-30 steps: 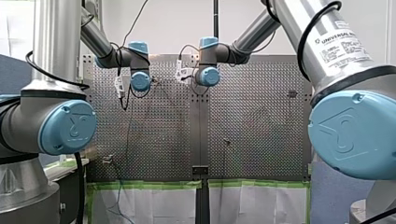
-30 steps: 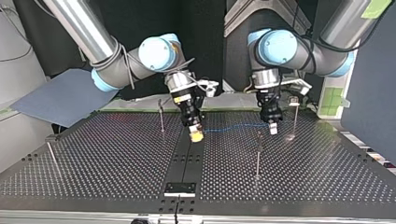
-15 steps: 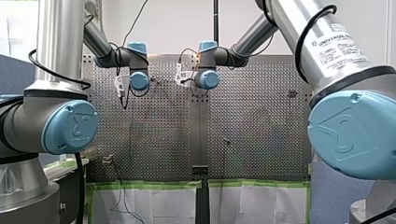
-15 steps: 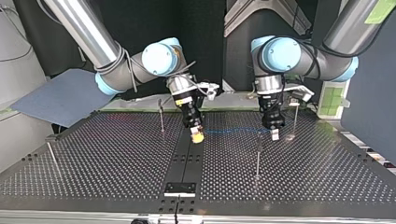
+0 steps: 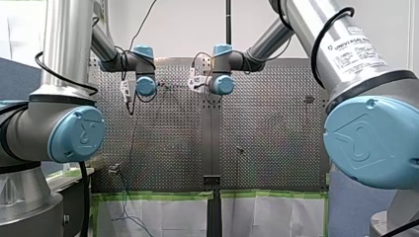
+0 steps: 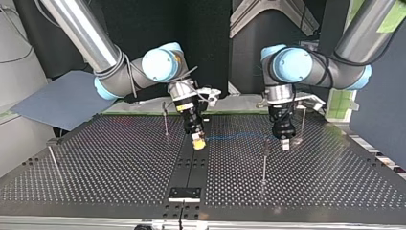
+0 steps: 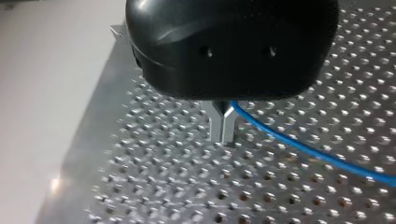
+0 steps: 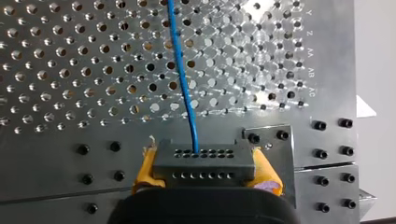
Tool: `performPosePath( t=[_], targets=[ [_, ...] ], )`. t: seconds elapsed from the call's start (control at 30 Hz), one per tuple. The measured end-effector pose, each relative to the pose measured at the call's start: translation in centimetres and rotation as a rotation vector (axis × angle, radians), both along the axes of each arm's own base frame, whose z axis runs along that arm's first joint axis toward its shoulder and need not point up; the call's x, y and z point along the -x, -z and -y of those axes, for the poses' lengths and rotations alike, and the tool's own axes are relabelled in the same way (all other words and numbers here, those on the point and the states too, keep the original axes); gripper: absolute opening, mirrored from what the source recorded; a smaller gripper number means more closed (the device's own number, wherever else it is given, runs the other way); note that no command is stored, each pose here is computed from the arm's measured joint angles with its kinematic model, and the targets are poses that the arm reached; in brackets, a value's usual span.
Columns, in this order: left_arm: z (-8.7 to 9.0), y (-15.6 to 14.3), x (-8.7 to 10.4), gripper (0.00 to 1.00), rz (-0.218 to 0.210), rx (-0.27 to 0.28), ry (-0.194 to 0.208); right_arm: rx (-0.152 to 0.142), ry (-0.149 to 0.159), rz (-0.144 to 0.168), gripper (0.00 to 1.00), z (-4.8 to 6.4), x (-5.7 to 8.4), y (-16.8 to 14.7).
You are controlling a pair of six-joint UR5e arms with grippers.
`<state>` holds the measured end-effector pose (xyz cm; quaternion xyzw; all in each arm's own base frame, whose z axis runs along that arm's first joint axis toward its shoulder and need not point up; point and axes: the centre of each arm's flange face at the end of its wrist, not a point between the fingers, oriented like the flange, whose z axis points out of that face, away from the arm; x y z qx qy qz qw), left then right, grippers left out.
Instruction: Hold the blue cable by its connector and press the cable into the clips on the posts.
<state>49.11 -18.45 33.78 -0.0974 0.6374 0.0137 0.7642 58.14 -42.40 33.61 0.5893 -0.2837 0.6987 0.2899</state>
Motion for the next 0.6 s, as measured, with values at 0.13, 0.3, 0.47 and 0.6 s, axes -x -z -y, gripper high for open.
performPosePath(
  t=[0.13,0.3,0.47,0.6],
  targets=[
    [0.1,1.3,-0.7,0.00,-0.014,-0.007,0.015,-0.004,0.001,-0.005,0.00,0.5,-0.1,0.6],
    [-0.6,1.2,-1.7,0.00,0.011,0.001,0.033,-0.003,0.004,-0.004,0.00,1.0,-0.2,0.7],
    [-1.8,0.6,-2.6,0.00,0.022,-0.004,0.046,0.003,0.011,0.001,0.00,1.6,0.1,0.3],
    [-2.0,0.4,-2.9,0.00,0.025,-0.006,0.054,0.010,0.010,0.007,0.00,2.0,0.1,-0.1]
  ],
)
